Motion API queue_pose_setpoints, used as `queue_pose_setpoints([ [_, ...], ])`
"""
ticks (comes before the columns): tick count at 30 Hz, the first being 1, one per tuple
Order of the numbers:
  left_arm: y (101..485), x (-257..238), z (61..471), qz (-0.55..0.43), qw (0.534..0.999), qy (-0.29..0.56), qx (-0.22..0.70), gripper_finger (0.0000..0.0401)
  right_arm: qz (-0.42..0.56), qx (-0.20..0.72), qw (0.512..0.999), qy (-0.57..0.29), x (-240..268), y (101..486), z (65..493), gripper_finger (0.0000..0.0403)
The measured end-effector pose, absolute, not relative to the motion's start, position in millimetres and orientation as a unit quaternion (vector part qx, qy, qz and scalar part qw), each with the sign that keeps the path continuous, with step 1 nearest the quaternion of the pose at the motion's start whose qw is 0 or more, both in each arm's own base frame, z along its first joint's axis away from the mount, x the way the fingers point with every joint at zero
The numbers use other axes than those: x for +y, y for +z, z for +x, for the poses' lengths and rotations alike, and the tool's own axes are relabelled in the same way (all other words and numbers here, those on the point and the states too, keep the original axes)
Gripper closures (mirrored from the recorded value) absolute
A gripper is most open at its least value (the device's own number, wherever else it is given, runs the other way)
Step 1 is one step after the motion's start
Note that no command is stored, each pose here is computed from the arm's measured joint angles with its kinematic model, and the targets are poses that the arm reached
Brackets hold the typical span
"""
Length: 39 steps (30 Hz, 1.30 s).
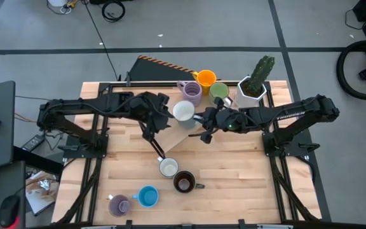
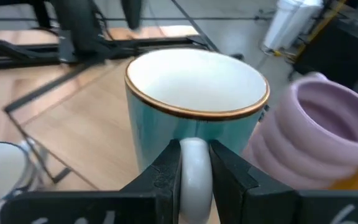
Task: Place coffee mugs
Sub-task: Put the blue mug on the shelf
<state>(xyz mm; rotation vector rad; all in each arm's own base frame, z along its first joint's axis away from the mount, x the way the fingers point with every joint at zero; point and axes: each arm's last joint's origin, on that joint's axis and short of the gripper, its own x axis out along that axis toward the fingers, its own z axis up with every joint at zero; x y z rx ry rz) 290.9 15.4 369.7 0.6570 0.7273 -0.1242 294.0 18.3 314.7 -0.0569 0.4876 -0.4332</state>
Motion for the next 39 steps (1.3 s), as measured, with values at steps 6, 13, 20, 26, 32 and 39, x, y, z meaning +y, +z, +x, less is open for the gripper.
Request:
queue_pose_setpoints([
  [6,363,23,288,0.246,0.907,-0.067,0.335,0.0235,-0.023,0.244,0.939,-0.242,24,312,291,0.0331],
  [13,341,24,290,0.244,0.916,-0.059,0.312,0.025,-0.003,0.259,0.933,-0.251,24,308,288,0.0323],
  [20,330,24,277,0.225,0.933,-0.04,0.278,0.0251,0.014,0.263,0.925,-0.274,24,306,286,0.0319],
  [26,312,24,269,0.201,0.946,-0.024,0.252,0.0251,0.02,0.259,0.917,-0.302,26,305,283,0.0319],
  [32,291,24,268,0.177,0.95,-0.016,0.258,0.0251,0.026,0.255,0.917,-0.307,29,304,283,0.0319],
  [39,286,25,268,0.157,0.955,0.005,0.251,0.0251,0.034,0.249,0.911,-0.327,31,304,280,0.0319],
])
